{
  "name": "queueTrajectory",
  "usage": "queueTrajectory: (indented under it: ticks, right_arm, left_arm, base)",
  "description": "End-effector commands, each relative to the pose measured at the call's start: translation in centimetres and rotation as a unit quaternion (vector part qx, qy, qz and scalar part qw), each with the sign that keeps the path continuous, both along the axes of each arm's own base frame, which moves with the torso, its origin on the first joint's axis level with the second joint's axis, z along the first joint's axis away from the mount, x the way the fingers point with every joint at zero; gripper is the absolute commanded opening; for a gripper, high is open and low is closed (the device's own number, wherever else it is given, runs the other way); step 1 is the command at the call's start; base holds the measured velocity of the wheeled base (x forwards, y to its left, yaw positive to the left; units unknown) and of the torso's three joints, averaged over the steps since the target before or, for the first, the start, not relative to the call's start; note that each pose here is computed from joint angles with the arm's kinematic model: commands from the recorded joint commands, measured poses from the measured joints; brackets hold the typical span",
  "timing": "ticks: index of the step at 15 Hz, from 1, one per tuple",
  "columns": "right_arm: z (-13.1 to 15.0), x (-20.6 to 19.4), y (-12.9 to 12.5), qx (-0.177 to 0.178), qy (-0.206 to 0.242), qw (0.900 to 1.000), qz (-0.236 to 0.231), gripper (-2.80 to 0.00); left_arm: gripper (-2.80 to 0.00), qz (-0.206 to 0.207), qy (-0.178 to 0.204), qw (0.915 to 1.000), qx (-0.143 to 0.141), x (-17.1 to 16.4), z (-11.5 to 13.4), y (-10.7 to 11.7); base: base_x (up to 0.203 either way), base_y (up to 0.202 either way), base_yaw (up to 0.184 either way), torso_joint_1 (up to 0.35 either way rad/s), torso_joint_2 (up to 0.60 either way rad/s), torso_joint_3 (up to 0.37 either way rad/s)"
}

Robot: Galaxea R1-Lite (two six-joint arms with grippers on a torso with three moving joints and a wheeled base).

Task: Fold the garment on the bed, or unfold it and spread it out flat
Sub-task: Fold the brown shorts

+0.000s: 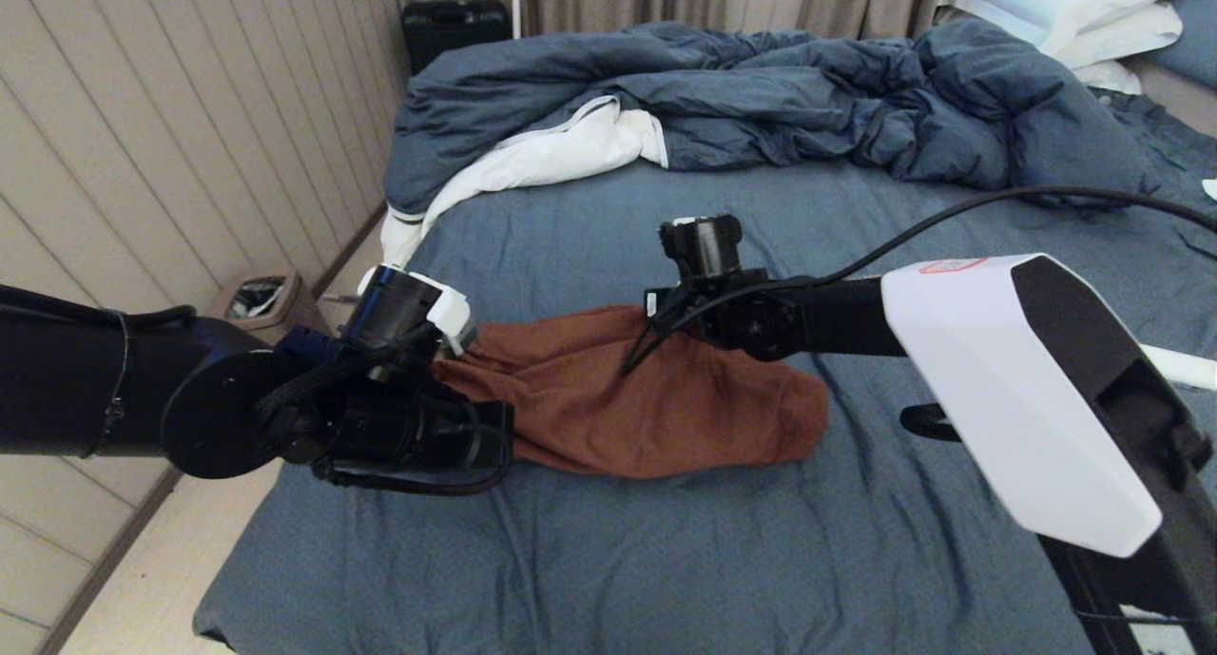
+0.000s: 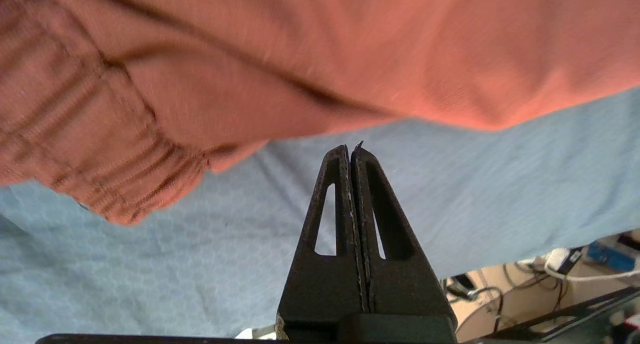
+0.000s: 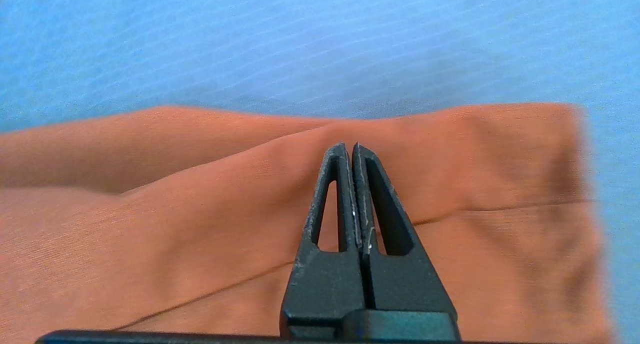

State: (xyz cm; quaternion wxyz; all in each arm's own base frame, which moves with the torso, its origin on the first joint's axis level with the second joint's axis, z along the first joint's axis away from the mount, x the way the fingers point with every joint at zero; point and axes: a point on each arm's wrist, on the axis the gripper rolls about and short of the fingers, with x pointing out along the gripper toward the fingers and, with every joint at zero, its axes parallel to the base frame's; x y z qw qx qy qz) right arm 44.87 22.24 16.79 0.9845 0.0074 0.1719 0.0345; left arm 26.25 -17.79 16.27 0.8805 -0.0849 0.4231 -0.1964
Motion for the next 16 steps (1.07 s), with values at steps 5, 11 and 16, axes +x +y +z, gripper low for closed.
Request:
queueTrajectory:
  ticks: [5, 11, 16]
  right_arm:
    - [6.6, -5.6, -3.5, 0.026, -0.017, 0.999, -0.004, -2.8]
    - [3.2, -9.2, -3.3, 0.028, 0.068, 0.996, 0.058, -2.8]
    - [0.6, -8.4, -2.5, 0.027, 0.1, 0.992, 0.071, -2.8]
  left_arm:
    - [-2.8, 0.013, -0.069, 0.9965, -0.044, 1.0, 4.5, 0.2]
    - [-2.8, 0.072, -0.032, 0.9968, -0.005, 4.3, 0.8, 2.3]
    - [-2.8, 0.099, -0.042, 0.9942, -0.004, 6.7, -1.1, 3.7]
  base:
    - [0.0, 0.0, 0.0, 0.0, 0.0, 0.0]
    - [0.0, 0.0, 0.0, 0.0, 0.0, 0.0]
    - [0.0, 0.0, 0.0, 0.0, 0.0, 0.0]
